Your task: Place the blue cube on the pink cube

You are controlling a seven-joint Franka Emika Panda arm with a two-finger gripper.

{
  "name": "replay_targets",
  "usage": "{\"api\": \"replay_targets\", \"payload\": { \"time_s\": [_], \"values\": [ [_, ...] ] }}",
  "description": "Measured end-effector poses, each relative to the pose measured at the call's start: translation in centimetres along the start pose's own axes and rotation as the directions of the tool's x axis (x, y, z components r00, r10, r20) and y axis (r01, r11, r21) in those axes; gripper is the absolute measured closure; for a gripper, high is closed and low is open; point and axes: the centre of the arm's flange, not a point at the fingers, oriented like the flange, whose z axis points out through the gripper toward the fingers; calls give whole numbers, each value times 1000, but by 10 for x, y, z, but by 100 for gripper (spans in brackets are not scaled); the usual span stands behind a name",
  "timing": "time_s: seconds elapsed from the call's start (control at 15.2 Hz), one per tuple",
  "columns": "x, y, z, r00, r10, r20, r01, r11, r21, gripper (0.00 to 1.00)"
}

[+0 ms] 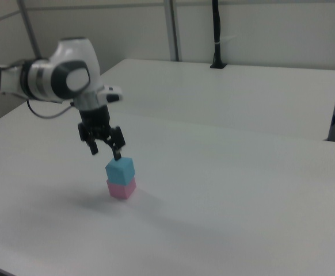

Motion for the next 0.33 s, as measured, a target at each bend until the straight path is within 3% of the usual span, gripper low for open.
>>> {"api": "replay_targets", "payload": {
  "time_s": [0.2,0.33],
  "values": [
    [-6,25,-70,999,47,25,-47,999,6,0],
    [-6,56,-105,995,99,-6,-99,995,15,0]
  ]
}}
